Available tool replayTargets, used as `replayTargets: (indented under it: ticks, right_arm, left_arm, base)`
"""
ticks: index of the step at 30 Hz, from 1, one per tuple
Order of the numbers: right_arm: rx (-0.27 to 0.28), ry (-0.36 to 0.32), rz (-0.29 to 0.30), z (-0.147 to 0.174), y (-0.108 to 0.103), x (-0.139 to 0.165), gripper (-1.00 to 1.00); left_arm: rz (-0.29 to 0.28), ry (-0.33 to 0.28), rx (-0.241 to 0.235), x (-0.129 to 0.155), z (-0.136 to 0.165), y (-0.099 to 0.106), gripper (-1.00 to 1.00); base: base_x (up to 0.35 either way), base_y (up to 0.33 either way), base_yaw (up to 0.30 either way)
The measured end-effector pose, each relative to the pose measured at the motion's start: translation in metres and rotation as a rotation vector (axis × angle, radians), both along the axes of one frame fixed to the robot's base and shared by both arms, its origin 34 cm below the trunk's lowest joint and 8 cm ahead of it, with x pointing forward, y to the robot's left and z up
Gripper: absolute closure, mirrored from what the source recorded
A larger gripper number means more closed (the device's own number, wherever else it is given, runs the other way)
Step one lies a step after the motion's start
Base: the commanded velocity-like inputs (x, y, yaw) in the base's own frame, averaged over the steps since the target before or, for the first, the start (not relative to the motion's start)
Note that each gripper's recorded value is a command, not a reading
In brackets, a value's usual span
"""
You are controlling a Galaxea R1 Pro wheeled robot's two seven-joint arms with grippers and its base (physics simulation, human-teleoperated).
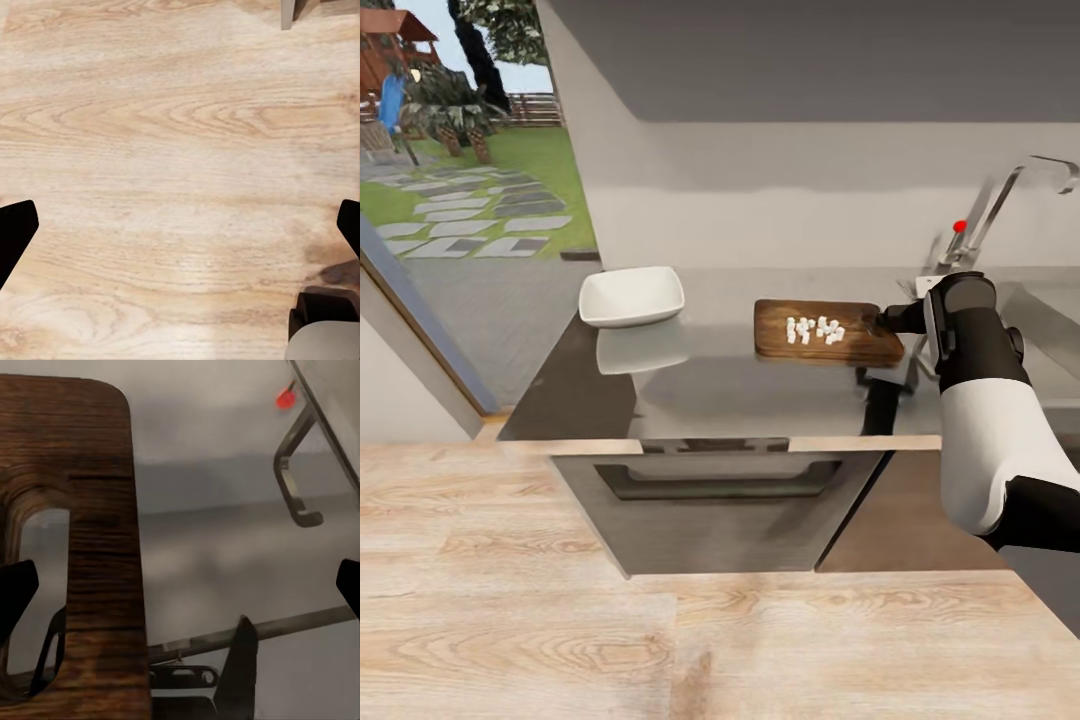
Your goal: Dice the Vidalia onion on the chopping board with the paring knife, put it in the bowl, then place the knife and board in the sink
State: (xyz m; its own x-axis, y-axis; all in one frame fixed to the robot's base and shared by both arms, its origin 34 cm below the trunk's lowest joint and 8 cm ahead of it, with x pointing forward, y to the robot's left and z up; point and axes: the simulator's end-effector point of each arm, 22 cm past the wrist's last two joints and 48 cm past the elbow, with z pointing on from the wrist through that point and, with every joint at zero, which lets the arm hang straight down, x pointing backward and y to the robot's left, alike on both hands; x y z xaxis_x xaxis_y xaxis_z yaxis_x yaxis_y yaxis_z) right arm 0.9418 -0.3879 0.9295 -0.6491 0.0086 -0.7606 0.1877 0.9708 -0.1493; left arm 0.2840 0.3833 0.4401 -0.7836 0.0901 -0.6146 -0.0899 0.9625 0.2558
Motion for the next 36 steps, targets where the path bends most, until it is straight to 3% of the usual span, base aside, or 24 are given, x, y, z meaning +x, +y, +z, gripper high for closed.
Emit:
replayTargets:
  ticks: [11,19,30,31,36]
  right_arm:
    - [-0.001,0.000,0.001,-0.020,0.000,-0.002,-1.00]
    - [0.002,-0.038,-0.001,-0.020,0.000,-0.002,-1.00]
    - [-0.001,-0.038,-0.002,-0.020,0.000,-0.002,-1.00]
    - [-0.002,-0.038,-0.001,-0.020,0.000,-0.002,1.00]
    - [0.008,-0.037,0.004,-0.021,0.003,-0.002,1.00]
  left_arm:
    - [0.000,0.000,0.000,-0.002,-0.021,0.000,-1.00]
    - [0.000,-0.001,0.000,-0.004,-0.036,0.000,-1.00]
    - [0.000,0.000,-0.001,-0.004,-0.036,0.000,-1.00]
    - [0.000,0.000,-0.001,-0.004,-0.036,0.000,-1.00]
    - [-0.001,0.000,-0.001,-0.004,-0.036,0.000,-1.00]
  base:
    - [0.000,0.000,0.000]
    - [0.000,0.000,0.000]
    - [0.000,0.000,0.000]
    - [0.000,0.000,0.000]
    - [0.000,0.000,0.000]
